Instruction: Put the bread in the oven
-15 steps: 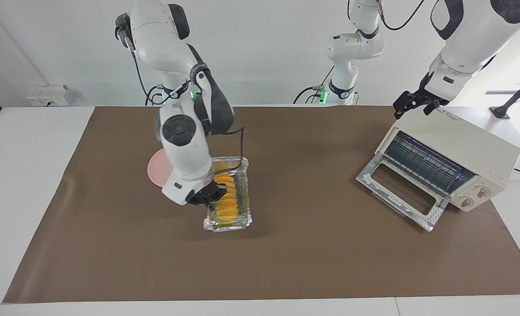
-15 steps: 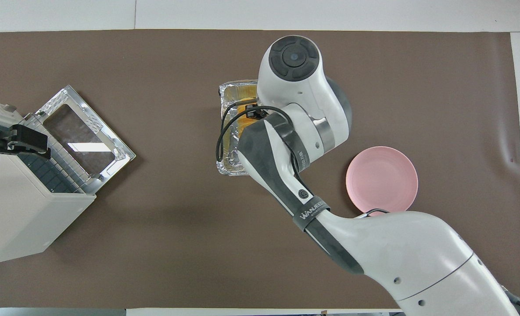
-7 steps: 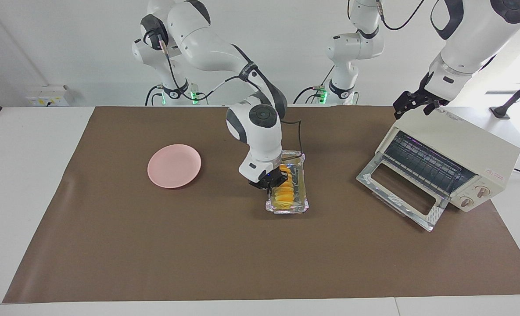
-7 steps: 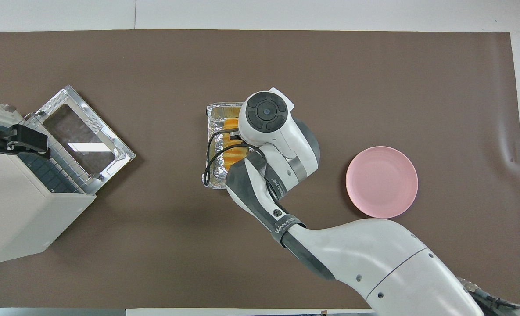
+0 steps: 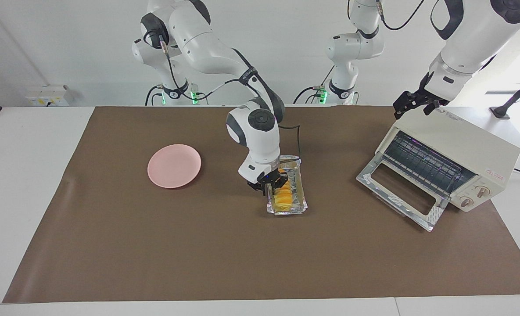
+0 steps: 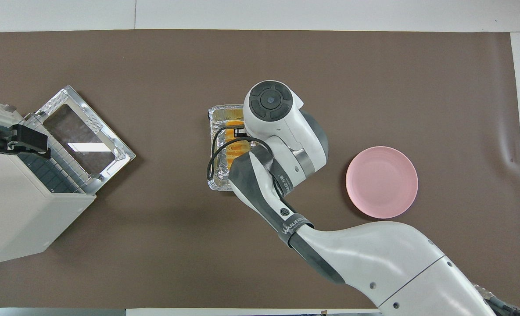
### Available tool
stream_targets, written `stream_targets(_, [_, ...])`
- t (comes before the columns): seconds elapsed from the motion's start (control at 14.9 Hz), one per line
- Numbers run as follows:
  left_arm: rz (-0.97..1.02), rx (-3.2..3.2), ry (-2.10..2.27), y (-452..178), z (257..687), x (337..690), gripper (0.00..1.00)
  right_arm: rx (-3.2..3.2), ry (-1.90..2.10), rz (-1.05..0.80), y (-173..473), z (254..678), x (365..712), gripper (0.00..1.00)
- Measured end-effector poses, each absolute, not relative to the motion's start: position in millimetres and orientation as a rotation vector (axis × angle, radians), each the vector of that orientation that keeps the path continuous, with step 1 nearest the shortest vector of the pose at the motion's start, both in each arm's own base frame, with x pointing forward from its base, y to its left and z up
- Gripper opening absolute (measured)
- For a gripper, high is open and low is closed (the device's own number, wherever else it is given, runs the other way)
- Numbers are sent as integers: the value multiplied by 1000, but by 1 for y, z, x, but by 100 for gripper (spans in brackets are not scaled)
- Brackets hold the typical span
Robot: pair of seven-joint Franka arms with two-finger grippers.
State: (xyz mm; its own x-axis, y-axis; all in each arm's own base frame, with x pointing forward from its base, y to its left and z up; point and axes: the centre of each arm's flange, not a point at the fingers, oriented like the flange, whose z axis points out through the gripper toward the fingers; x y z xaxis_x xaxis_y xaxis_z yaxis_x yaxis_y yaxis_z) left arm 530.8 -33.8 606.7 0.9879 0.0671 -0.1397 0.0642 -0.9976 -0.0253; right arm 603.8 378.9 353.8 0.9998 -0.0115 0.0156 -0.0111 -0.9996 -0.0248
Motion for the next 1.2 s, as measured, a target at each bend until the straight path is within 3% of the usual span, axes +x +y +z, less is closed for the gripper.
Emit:
stream_targets(0.2, [220,-3111,-103,-34,607,531,100,-3140,89,3,328,417,618,98])
stream_targets(0.27, [220,-3111,-103,-34,607,531,100,-3149,55,21,304,440,619,100])
stream_targets(0.54, [193,-3115,-42,-53,611,529,100,-3168,-66,100,199,520,615,100])
stream_targets(0.87, [-61,-3160,-24,-162,616,530,100,-3159,-157,166,94,568,596,100])
stream_targets(1.07, [-38,-3233,-29,-242,589,535,100,-3152,-180,193,48,590,570,100])
stream_targets(1.2, [-16,-3245,-80,-302,549,548,100,-3150,-160,206,23,607,550,100])
